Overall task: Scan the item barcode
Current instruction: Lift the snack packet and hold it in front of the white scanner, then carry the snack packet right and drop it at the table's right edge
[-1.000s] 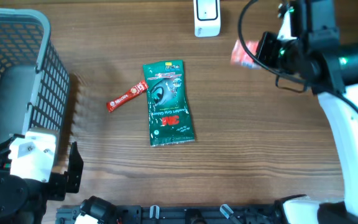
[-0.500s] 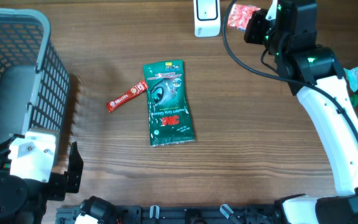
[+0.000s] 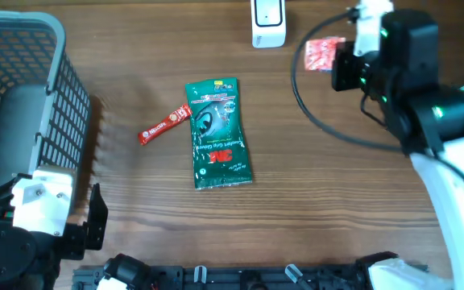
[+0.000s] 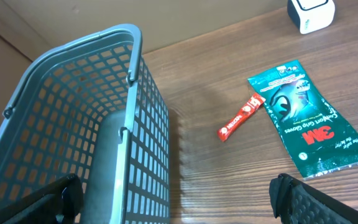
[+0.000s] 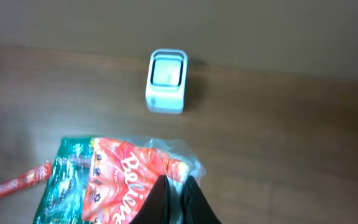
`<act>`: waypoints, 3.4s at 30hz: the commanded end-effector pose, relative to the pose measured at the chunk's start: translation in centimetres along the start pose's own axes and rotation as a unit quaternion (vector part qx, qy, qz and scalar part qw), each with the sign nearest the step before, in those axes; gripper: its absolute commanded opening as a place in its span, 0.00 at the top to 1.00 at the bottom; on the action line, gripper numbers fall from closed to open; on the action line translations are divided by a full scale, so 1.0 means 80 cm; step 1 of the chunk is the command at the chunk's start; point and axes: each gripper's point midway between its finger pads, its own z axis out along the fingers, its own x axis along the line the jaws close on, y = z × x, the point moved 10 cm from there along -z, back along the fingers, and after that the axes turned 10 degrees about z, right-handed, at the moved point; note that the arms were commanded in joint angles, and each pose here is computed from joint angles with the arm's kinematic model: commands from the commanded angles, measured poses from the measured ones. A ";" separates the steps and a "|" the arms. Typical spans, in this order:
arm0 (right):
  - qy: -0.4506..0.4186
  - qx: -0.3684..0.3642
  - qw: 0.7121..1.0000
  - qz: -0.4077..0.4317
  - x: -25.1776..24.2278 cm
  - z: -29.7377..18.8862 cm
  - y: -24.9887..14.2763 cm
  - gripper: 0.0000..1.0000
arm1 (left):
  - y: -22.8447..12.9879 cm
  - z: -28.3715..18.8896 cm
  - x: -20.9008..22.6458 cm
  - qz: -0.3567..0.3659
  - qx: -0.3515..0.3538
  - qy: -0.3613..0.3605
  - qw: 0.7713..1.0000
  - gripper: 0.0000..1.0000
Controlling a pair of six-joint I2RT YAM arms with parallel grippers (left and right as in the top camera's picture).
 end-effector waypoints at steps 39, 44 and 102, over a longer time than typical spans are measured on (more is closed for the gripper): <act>0.087 -0.327 0.938 -0.071 -0.002 0.393 -0.062 0.96 | 0.001 0.001 0.000 -0.007 0.001 -0.001 1.000 0.00; 0.095 -0.306 0.944 -0.079 -0.001 0.432 -0.073 0.96 | 0.001 0.001 0.000 -0.007 0.001 -0.001 1.000 0.00; -0.350 0.024 0.898 0.266 -0.411 0.244 -0.101 0.96 | 0.001 0.001 0.000 -0.007 0.001 -0.001 1.000 0.00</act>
